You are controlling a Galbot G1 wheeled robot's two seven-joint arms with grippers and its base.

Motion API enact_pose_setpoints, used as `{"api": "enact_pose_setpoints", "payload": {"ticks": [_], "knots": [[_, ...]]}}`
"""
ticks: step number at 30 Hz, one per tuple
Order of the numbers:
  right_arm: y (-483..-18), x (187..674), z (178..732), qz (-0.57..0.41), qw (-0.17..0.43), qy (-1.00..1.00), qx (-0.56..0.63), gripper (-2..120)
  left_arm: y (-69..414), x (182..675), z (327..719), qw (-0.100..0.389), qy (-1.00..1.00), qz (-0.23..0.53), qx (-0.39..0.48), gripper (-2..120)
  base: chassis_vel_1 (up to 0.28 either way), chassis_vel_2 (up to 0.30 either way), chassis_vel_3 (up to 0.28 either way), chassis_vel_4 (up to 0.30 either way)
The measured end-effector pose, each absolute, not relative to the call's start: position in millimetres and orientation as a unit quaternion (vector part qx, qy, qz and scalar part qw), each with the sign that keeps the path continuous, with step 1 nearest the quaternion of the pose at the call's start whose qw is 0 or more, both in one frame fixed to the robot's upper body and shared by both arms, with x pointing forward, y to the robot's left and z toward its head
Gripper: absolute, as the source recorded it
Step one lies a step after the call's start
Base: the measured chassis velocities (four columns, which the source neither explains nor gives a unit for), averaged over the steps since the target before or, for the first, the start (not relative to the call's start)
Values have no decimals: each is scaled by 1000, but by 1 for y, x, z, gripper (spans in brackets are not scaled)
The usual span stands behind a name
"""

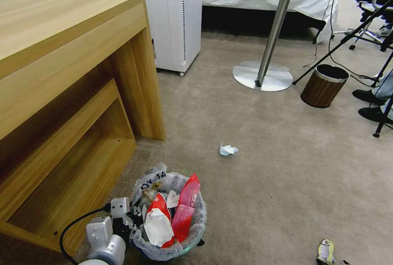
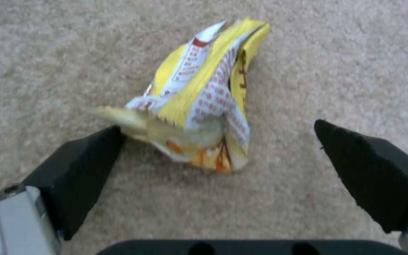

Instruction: Pick up the trash bin and place the garbage on the floor into it.

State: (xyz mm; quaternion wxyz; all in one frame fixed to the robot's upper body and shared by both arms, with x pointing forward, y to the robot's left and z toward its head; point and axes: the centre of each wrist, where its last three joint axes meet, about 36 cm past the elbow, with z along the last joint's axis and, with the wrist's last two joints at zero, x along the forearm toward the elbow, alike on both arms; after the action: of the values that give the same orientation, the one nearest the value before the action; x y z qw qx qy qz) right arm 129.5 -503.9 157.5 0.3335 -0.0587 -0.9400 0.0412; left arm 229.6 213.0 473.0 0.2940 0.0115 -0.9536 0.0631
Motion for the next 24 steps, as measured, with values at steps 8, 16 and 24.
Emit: {"api": "enact_pose_setpoints", "payload": {"ticks": [8,16,24], "knots": [[-503,132,156,50,333,-940,-54,94,213,235,476,287,-956,64,10,0,0,0,0,0],[-508,136,159,57,326,-943,-47,73,210,232,473,291,-954,64,8,0,0,0,0,0],[-511,135,157,62,322,-943,-51,52,210,232,473,291,-955,62,7,0,0,0,0,0]]}}
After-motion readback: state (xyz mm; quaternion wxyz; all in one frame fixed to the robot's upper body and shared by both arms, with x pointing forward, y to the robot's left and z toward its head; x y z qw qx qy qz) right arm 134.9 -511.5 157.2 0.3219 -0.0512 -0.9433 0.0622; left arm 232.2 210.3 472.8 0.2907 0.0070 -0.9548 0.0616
